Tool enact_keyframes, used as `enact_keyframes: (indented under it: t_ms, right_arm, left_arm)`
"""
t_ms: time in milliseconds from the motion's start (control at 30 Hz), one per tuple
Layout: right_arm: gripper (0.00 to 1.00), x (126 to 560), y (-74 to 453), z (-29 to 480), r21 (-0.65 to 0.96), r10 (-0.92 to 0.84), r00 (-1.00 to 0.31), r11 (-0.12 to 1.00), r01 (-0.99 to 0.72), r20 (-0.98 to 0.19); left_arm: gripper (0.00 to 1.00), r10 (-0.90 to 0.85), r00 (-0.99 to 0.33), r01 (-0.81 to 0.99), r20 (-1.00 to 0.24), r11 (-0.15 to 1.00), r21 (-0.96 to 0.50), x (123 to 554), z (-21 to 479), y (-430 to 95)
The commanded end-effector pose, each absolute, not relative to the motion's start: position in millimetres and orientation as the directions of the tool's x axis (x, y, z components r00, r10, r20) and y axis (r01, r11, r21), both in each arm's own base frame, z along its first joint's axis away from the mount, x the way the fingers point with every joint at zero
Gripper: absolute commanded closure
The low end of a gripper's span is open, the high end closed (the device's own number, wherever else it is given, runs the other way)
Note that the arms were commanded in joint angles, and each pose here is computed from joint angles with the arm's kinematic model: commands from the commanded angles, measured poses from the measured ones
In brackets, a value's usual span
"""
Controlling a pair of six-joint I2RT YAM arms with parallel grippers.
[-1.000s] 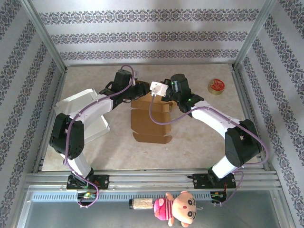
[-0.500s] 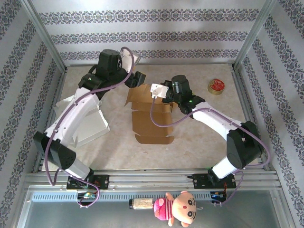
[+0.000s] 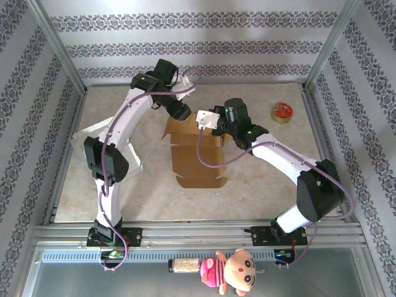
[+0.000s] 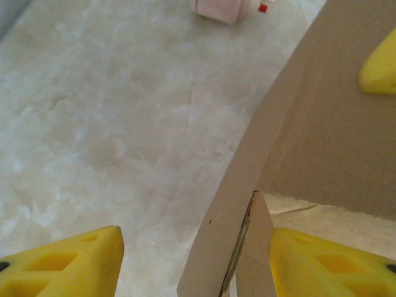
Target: Fold the paper box
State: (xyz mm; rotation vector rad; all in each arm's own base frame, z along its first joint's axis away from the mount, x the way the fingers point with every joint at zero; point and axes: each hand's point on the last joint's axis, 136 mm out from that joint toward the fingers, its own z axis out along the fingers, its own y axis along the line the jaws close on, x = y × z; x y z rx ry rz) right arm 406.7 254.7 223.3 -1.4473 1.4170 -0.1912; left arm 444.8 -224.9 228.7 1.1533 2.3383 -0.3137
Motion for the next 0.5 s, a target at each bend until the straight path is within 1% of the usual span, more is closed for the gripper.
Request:
enact_keyframes:
  t_ms: [0,67,133,200,267,367,400,433,467]
  right_arm:
    - [0.94,401,254,230,-0.725,-0.785,0.300,0.256,-0.639,-0.542]
    - [0.94,400,256,231,-0.720,-0.779,0.303,0.258,-0.644,-0.549]
    - [0.93,399,257,231,-0.718,-0.776,0.306,0.256,-0.647,-0.552]
    - [0.93,397,257,230,-0.717,-0.776,0.306,0.254,-0.649,-0.552]
    - [0.91,395,256,231,-0.713,-0.774,0.305,0.254,-0.654,-0.555]
    - [0.83,382,258,229,-0.695,-0.754,0.323,0.237,-0.679,-0.572]
    - [0.81,376,260,231,-0.687,-0.740,0.335,0.228,-0.690,-0.583]
    - [0.71,369,260,234,-0.672,-0.721,0.340,0.232,-0.703,-0.604]
    - [0.65,362,262,238,-0.656,-0.697,0.345,0.237,-0.716,-0.628]
  left_arm:
    - [0.47,0.722,-0.527,0.814,-0.449,0.580,-0.023,428,214,-216]
    - [0.59,0.732,-0.525,0.813,-0.434,0.582,-0.001,431,207,-213]
    - [0.74,0.736,-0.514,0.812,-0.440,0.583,0.025,435,203,-211]
    - [0.82,0.742,-0.489,0.819,-0.458,0.572,0.053,437,204,-211]
    - [0.87,0.749,-0.456,0.824,-0.480,0.559,0.089,440,204,-211]
    - [0.99,0.779,-0.373,0.831,-0.504,0.522,0.192,447,202,-210]
    - [1.00,0.789,-0.343,0.832,-0.509,0.507,0.224,449,203,-209]
    - [1.00,0.800,-0.312,0.833,-0.512,0.490,0.257,451,203,-210]
    - [1.00,0.810,-0.290,0.834,-0.510,0.475,0.280,452,202,-209]
